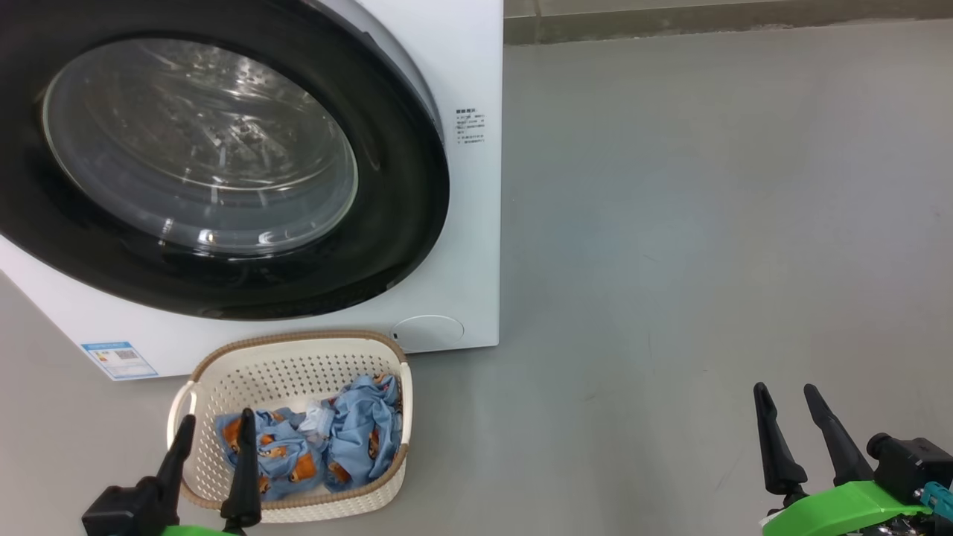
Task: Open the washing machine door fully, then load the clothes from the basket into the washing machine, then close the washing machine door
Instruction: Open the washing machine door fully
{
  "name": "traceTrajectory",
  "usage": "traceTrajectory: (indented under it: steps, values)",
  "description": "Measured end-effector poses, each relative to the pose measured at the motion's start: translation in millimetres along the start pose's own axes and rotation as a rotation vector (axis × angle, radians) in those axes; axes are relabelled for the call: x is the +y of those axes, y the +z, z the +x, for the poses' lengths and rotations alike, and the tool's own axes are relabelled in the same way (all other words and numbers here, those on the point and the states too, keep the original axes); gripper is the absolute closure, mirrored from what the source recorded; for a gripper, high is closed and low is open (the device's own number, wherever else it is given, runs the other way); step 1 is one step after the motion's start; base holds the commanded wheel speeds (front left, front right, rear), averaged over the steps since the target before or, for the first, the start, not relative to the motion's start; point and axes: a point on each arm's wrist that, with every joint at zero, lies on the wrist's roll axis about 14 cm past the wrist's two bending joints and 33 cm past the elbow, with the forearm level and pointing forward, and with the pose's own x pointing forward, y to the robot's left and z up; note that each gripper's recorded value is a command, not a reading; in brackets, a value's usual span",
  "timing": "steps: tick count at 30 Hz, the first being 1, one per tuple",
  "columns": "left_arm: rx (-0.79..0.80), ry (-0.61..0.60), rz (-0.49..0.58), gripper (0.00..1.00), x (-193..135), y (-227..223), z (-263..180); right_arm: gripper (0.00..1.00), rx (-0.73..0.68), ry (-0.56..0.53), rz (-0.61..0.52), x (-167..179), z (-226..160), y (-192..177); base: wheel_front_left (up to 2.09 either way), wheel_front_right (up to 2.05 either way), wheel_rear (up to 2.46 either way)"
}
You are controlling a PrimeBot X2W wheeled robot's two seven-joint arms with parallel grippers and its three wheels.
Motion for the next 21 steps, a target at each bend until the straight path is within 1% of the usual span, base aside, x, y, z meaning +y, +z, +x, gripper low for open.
traceTrajectory:
  steps: [8,9,11,12,14,16,21]
  values:
    - [-0.001,-0.003,0.0,0.0,-1,0,0,0.0,0.015,0.008,0.006,4,1,-5,0.01,0.01,-0.02]
    - [-0.001,-0.003,-0.001,0.0,-1,0,0,0.35,0.016,0.012,0.012,5,2,-6,0.0,0.0,0.0]
    - [0.0,-0.003,-0.002,0.0,-1,0,0,0.96,0.014,0.02,0.027,9,5,-6,0.0,0.0,0.0]
    - [0.003,-0.002,-0.002,0.0,-1,-1,0,1.0,0.011,0.025,0.038,12,7,-5,0.0,0.0,0.0]
    - [0.007,-0.001,-0.005,0.0,-1,-3,1,1.0,-0.006,0.037,0.066,18,15,0,0.0,0.0,0.0]
    - [0.011,0.0,-0.009,0.0,-1,-4,1,1.0,-0.038,0.047,0.123,26,26,9,0.0,0.0,0.0]
    - [0.026,0.002,-0.013,0.0,-1,-10,3,1.0,-0.127,0.114,0.229,54,58,40,0.0,0.0,0.0]
